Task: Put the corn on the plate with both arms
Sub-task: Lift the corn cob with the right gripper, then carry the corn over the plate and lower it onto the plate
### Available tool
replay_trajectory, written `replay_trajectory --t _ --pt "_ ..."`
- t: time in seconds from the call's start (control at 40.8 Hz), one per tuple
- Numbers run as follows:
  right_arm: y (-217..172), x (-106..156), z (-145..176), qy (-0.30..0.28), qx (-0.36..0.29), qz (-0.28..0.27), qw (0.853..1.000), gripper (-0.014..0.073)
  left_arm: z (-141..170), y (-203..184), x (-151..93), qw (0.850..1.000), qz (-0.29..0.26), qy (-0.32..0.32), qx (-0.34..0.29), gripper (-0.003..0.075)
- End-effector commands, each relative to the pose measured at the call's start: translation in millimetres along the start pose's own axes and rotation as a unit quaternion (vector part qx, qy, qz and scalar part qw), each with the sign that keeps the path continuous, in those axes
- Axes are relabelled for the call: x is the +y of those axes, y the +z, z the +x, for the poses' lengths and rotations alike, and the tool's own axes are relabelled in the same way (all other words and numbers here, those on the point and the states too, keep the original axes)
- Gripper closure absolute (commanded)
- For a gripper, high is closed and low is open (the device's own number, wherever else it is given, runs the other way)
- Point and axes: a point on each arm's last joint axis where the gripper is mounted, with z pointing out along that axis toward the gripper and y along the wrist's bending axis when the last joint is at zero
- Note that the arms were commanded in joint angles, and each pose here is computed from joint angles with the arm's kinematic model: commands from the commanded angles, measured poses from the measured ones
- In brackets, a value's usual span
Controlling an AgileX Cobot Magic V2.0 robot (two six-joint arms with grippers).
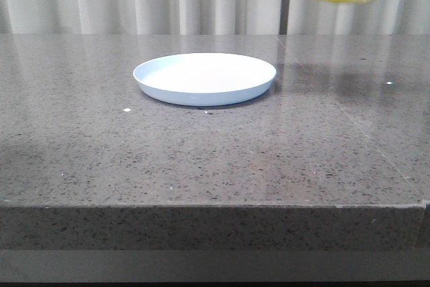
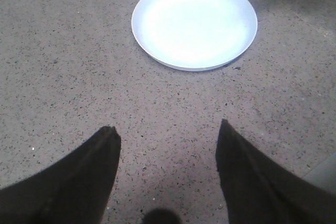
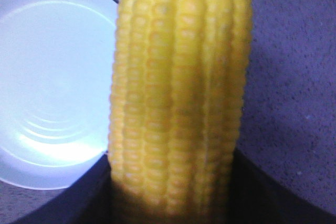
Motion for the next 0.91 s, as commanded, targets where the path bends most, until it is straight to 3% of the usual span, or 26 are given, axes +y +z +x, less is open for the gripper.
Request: replay_trajectory --t 0.0,0.147,0.294,0.711,0.882 --pt "-52.1 19.8 -17.5 -0.027 -0.084 -0.017 0.996 0.0347 -13.2 -6.8 0.0 0.999 -0.004 -0.006 -0.052 0.0312" --pt "-66.5 51.5 -27.1 -0.053 -0.124 -0.051 0.989 0.0347 -13.2 -6.8 0.0 0.999 -0.004 -0.006 -0.052 0.0312" --pt "-55.5 72.1 -34.3 -0.065 -0.144 -0.075 0.985 0.0345 -13.2 -6.8 0.0 0.999 -0.004 -0.006 -0.052 0.0312" --pt "51.5 82.4 -36.5 -0.006 -0.079 -0.079 0.994 0.0342 -13.2 -6.8 0.0 0.999 -0.004 -0.006 -0.052 0.0312" --pt "80.5 84.2 -31.2 -0.007 -0.052 -0.075 0.996 0.0227 -13.2 -6.8 0.0 0.999 -0.004 -0.006 -0.052 0.0312"
